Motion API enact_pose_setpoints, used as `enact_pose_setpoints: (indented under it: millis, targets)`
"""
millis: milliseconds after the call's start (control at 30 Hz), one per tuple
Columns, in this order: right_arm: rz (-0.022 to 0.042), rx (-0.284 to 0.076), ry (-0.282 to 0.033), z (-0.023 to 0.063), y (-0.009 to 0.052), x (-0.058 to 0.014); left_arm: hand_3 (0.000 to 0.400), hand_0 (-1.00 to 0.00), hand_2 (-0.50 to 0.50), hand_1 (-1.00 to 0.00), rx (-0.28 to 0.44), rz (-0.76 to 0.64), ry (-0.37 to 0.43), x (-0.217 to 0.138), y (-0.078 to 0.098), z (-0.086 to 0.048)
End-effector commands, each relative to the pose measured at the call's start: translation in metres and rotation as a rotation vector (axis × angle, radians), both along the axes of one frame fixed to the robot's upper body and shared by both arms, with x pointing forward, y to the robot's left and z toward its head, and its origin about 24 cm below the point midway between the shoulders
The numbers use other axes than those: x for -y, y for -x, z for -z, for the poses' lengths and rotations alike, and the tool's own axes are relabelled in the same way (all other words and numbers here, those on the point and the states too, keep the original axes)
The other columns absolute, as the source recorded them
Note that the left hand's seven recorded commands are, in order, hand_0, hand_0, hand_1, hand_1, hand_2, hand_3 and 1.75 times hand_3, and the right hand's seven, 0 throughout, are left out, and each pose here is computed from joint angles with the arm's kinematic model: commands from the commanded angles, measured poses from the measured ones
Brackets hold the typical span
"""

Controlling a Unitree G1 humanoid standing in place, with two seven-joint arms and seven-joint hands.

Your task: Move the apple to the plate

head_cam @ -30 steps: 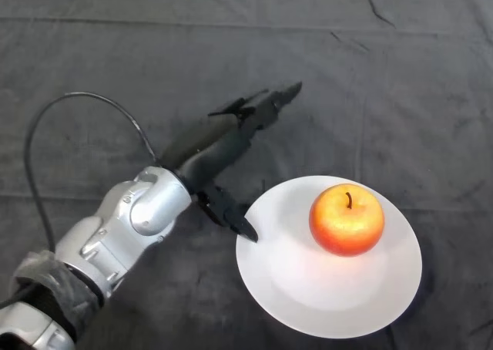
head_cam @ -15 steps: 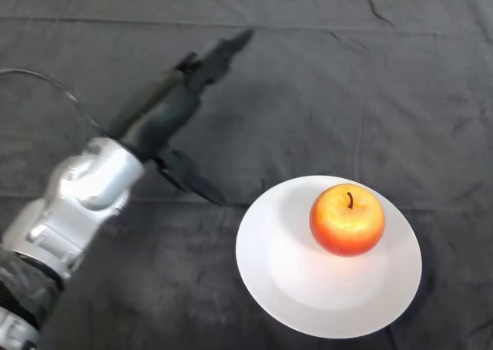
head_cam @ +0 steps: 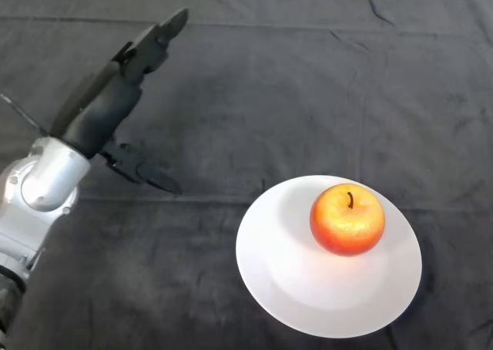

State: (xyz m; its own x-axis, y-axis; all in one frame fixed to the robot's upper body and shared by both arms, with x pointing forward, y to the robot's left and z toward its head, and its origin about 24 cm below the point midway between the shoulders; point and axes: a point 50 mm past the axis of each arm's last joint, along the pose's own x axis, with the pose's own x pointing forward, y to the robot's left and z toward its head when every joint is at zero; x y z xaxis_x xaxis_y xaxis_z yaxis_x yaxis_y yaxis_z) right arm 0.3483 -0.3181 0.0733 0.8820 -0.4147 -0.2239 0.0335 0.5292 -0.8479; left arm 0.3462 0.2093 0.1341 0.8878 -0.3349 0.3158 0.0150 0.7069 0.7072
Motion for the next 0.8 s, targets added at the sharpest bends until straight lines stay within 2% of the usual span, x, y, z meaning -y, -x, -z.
enact_pose_setpoints:
  millis: [33,367,800]
  targets:
    - [0.0232,-0.036,-0.015,0.012,0.0099,0.0062,0.0,0.0,0.0,0.0,-0.01,-0.079,-0.004,-0.03,0.006,0.003]
    - [0.0235,-0.036,-0.015,0.0119,0.0097,0.0063,0.0,0.0,0.0,0.0,-0.018,-0.202,0.041,-0.072,0.01,0.003]
    - [0.024,-0.037,-0.014,0.0118,0.0094,0.0065,0.0,0.0,0.0,0.0,-0.027,-0.387,0.185,-0.124,0.027,0.007]
